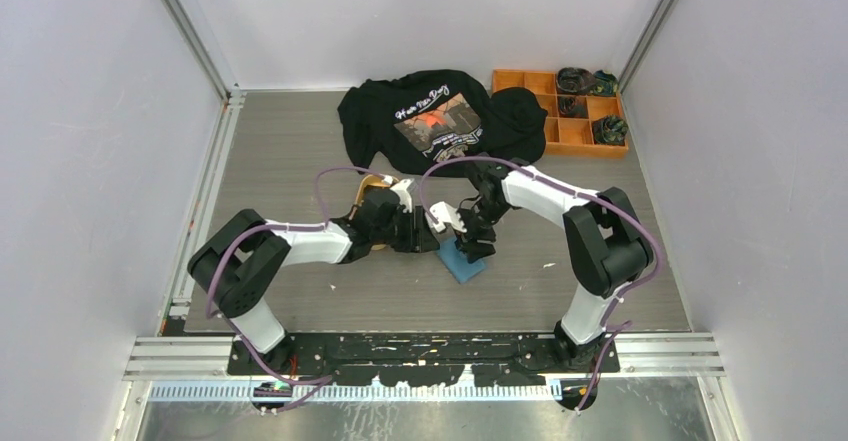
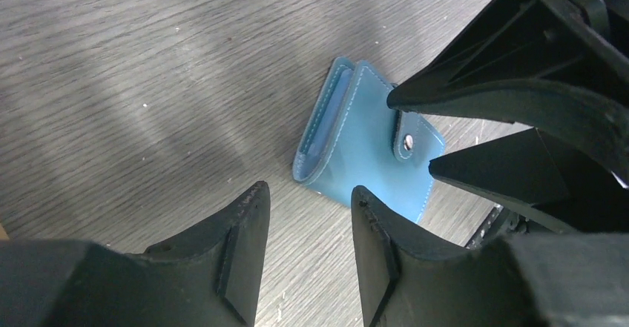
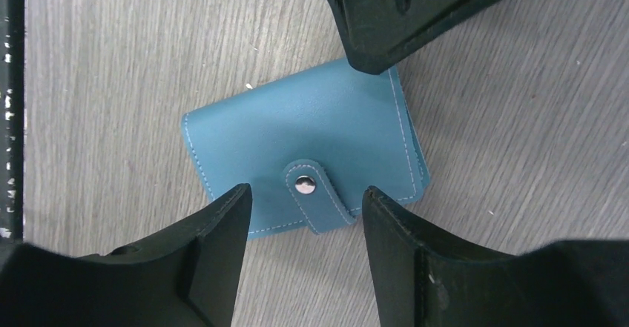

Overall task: Put the credit cards into the card holder
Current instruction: Open the card holder at the center of the board.

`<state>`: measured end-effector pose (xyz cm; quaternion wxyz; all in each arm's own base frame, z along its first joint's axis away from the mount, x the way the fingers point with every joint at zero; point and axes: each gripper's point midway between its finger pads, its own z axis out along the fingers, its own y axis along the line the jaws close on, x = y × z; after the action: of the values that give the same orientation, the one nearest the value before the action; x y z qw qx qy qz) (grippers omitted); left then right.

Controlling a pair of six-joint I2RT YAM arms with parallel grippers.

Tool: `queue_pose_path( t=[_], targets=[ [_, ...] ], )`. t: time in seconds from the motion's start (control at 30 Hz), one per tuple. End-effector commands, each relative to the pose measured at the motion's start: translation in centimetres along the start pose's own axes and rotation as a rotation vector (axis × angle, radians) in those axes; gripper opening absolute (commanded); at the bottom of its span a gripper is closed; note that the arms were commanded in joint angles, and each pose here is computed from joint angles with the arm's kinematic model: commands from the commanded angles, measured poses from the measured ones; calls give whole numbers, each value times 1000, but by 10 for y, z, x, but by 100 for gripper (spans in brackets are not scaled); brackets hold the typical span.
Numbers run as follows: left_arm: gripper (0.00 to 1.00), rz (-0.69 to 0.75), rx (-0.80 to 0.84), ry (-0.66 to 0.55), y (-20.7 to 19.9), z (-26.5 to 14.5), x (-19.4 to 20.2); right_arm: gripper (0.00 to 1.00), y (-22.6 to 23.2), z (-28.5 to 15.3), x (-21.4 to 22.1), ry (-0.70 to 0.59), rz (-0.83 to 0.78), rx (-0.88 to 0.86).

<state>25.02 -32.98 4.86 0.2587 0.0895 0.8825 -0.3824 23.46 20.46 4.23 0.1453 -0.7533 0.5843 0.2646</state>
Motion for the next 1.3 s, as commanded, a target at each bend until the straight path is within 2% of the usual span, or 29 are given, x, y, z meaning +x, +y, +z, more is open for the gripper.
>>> queue_pose_path(
  t=[0.0, 0.23, 0.37, 0.43, 0.6, 0.67, 0.8, 1.03, 1.27],
  targets=[
    [45, -13, -5, -21, -8, 6, -12, 61, -8, 6, 4, 30, -21, 26],
    [42, -19, -20, 28, -11, 16, -3, 54, -5, 11, 15, 105, -59, 29],
    [36, -23, -41, 44, -8, 19, 0, 46, -2, 12, 16, 112, -64, 22],
    [34, -27, -51, 44, -6, 19, 1, 38, 1, 13, 15, 104, -70, 14],
    [32, -33, -63, 46, -4, 20, 2, 10, 4, 11, 11, 90, -103, 24],
    [30, -34, -66, 49, -3, 20, 2, 2, 7, 9, 8, 73, -123, 27],
    [28, -35, -68, 49, -2, 21, 3, 1, 9, 0, -7, 3, -144, 53],
    [29, -21, -23, 3, -9, 16, -2, 1, 1, -26, -22, -170, -27, 134],
    [40, 4, 135, -129, -40, -14, -19, 1, -5, -50, -36, -300, 87, 228]
  ],
)
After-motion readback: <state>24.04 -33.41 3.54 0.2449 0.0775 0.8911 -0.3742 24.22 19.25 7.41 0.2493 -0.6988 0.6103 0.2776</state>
